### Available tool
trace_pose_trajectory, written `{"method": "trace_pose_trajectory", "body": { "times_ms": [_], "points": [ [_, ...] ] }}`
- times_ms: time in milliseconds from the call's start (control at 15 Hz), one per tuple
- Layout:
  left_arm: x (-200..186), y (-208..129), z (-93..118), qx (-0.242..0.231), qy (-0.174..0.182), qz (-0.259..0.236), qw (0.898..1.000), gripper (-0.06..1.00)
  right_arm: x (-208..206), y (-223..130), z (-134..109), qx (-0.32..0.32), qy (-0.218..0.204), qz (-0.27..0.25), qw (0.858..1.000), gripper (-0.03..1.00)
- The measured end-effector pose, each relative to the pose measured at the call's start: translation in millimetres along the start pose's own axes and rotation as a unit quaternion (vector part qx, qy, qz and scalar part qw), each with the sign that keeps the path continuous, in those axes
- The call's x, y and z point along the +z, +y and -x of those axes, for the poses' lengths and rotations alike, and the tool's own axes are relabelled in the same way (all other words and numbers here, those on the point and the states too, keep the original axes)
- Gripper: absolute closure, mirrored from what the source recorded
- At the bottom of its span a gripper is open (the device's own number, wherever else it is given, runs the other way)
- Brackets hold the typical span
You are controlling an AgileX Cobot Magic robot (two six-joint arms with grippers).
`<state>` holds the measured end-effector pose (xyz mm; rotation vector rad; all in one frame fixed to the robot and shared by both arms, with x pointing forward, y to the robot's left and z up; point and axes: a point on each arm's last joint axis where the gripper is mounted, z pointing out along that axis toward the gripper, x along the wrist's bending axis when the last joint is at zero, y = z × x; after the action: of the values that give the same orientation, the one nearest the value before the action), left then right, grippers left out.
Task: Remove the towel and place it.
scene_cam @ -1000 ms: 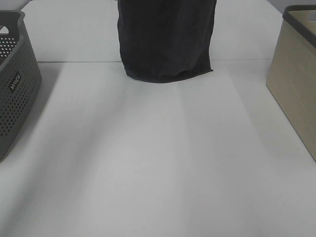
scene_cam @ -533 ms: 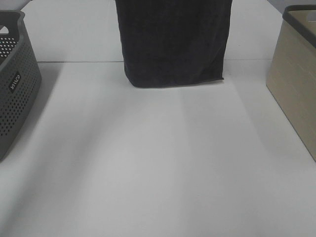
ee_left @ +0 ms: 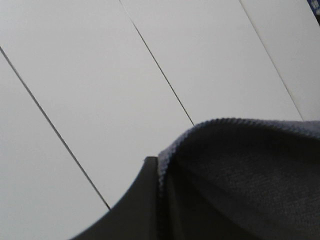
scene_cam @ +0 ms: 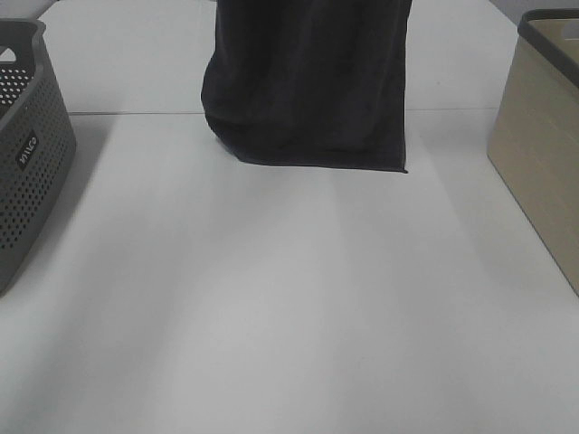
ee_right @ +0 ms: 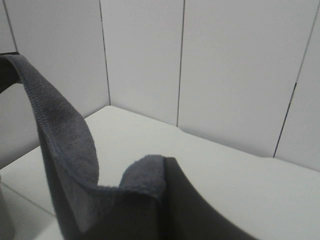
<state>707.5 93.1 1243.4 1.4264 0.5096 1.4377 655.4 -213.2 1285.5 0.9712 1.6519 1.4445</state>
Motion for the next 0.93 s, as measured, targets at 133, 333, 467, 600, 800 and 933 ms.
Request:
{"method": "trace_pose_trajectory", "body": {
  "times_ms": [133,333,467,600,800,933],
  "points": [
    [-17,16,-7,-0.010,-0.023,-0.075,0.997,0.94,-20,6,-10,0.021,0.025,-0.044,0.998,0.95],
    [-45,28,-18,-0.033,-0.061,-0.185,0.980,0.94,-40,6,-22,0.055,0.057,-0.107,0.991,0.95],
    [-69,39,-27,-0.054,-0.092,-0.248,0.963,0.94,-57,7,-30,0.071,0.073,-0.153,0.983,0.95],
    [-90,47,-30,-0.073,-0.127,-0.299,0.943,0.94,-71,12,-36,0.090,0.077,-0.169,0.979,0.95],
    [-96,50,-28,-0.112,-0.143,-0.310,0.933,0.94,-89,20,-41,0.114,0.073,-0.165,0.977,0.95],
    [-95,46,-23,-0.130,-0.150,-0.324,0.925,0.94,-92,12,-43,0.123,0.073,-0.183,0.973,0.95]
  ]
}}
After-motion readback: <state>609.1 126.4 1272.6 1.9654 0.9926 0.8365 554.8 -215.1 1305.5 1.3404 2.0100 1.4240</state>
